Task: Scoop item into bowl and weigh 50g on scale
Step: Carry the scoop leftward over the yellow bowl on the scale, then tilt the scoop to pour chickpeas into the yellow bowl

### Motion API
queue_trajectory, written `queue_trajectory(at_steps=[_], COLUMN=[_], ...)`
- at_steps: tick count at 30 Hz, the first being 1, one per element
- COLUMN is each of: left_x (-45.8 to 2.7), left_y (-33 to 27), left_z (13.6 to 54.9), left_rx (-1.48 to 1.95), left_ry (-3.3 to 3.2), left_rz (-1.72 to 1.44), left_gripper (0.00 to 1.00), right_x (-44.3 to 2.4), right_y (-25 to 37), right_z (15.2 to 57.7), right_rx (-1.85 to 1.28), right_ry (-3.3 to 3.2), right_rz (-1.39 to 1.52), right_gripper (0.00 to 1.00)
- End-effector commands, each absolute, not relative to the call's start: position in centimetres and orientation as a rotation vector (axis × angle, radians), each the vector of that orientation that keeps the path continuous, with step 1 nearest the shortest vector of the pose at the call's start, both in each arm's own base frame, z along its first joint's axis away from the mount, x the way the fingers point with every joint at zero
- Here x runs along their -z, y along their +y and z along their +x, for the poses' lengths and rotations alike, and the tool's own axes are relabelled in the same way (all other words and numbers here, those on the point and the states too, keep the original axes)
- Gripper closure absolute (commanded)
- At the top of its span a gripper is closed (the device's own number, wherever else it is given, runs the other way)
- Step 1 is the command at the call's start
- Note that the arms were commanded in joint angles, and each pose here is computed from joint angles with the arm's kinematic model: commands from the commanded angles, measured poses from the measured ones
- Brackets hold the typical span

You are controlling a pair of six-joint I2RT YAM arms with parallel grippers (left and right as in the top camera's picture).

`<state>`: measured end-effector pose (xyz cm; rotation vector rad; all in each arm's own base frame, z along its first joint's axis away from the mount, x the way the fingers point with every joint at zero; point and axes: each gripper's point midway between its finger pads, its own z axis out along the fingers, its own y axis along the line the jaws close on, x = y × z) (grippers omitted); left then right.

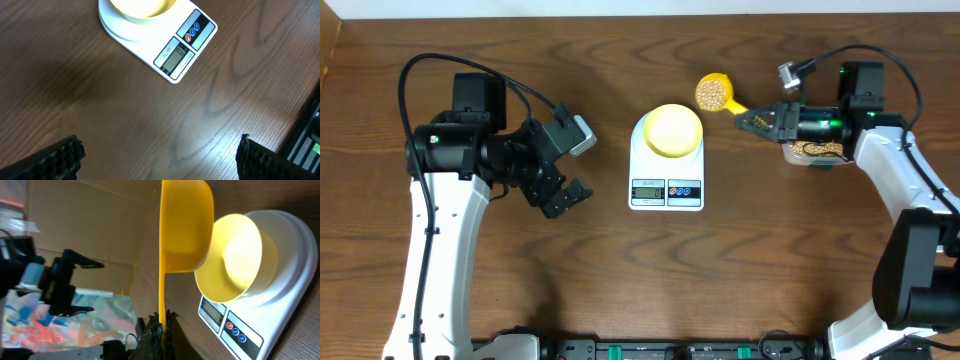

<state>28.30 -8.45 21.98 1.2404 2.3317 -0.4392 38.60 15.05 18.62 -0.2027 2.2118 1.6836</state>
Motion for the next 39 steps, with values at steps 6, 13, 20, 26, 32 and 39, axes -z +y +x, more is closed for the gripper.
queue_trajectory(at_steps=[6,13,20,26,32,39], left_x=[-21.7,-21.7,-21.7,-21.7,-21.7,-21.7], left_y=[-8.6,-8.6,-8.6,-8.6,-8.6,-8.6], left_z=[28.1,28.1,28.1,28.1,28.1,28.1], left_rx=[0.455,0.455,0.455,0.455,0.455,0.455], left_ry=[2.349,2.349,2.35,2.349,2.349,2.349], left_rz=[1.23,1.23,1.23,1.23,1.23,1.23], left_gripper=[0.01,0.01,0.01,0.01,0.01,0.01], right_x=[-16.3,-14.6,-14.0,-13.8,-13.8,-13.8], right_y=[16.9,18.2,19.4,19.8,19.8,19.8], right_z=[39.5,39.6,39.3,39.2,39.2,39.2], right_rx=[-1.464,-1.274,-1.179,-1.147,-1.131,-1.126], right_ry=[2.3,2.325,2.304,2.294,2.274,2.269], right_rz=[-0.287,-0.433,-0.571,-0.619,-0.659,-0.668], right_gripper=[0.99,0.99,0.99,0.99,0.99,0.99])
